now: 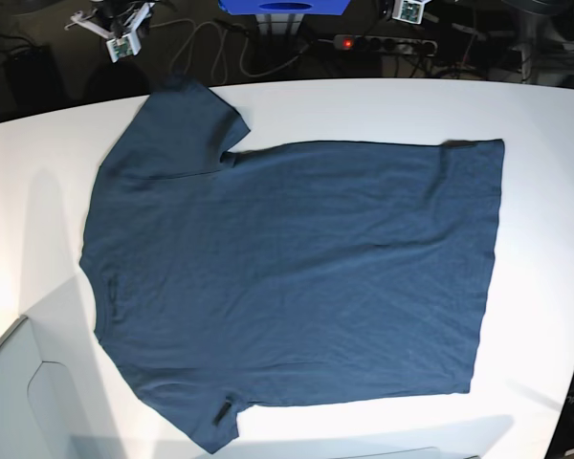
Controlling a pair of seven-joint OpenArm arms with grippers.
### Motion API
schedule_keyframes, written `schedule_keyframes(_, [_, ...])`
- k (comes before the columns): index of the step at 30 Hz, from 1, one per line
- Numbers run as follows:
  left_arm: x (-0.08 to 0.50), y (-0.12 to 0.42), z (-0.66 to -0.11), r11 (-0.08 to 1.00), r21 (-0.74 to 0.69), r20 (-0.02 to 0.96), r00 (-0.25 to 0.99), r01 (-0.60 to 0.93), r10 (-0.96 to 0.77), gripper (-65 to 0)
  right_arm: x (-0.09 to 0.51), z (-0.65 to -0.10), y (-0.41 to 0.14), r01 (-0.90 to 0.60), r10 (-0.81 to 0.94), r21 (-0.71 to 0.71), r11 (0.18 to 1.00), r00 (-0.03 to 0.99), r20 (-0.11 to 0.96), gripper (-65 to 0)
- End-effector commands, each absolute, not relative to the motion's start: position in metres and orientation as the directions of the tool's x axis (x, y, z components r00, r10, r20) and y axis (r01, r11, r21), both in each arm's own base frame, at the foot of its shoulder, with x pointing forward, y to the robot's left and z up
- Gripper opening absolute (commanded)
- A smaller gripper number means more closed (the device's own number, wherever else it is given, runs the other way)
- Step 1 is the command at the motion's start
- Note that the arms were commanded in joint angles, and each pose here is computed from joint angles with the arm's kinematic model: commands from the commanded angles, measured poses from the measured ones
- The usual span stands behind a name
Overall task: Fold the T-shirt properly
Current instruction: 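Move both grippers down to the shirt's shoulder corners and grasp them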
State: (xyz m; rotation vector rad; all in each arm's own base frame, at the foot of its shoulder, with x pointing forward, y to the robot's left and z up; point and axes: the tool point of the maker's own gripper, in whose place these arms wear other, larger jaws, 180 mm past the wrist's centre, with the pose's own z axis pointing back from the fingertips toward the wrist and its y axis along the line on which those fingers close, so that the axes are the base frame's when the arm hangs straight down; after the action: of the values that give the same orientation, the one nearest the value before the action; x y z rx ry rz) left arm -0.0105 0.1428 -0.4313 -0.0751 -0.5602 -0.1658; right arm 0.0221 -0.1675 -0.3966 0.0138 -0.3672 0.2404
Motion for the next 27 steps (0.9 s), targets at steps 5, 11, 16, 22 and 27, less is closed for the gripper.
schedule_keyframes(5, [0.026,0.16,-0.392,0.987,0.041,0.644,0.751,0.153,-0.143,-65.0,0.039,-0.383,-0.173,-0.241,0.244,-0.059,0.969,0.885,0.397,-64.8])
schedule_keyframes(11, [0.067,0.19,-0.356,0.995,0.073,0.744,0.661,0.062,-0.096,-39.1,0.058,-0.38,-0.173,-0.239,0.245,-0.07,0.968,0.863,0.441,-48.2])
schedule_keyframes(16, [0.109,0.236,-0.337,0.994,0.029,0.836,0.548,-0.109,0.035,-31.6,0.074,-0.377,-0.171,-0.238,0.245,-0.078,0.968,0.844,0.478,-29.8])
schedule_keyframes(22, [0.139,0.27,-0.351,0.981,-0.002,0.864,0.494,-0.192,0.099,-31.6,0.081,-0.376,-0.171,-0.236,0.245,-0.081,0.968,0.835,0.493,-27.2])
schedule_keyframes(27, [0.148,0.288,-0.379,0.964,-0.041,0.852,0.495,-0.262,0.171,-31.0,0.081,-0.377,-0.172,-0.237,0.246,-0.082,0.968,0.835,0.492,-27.2])
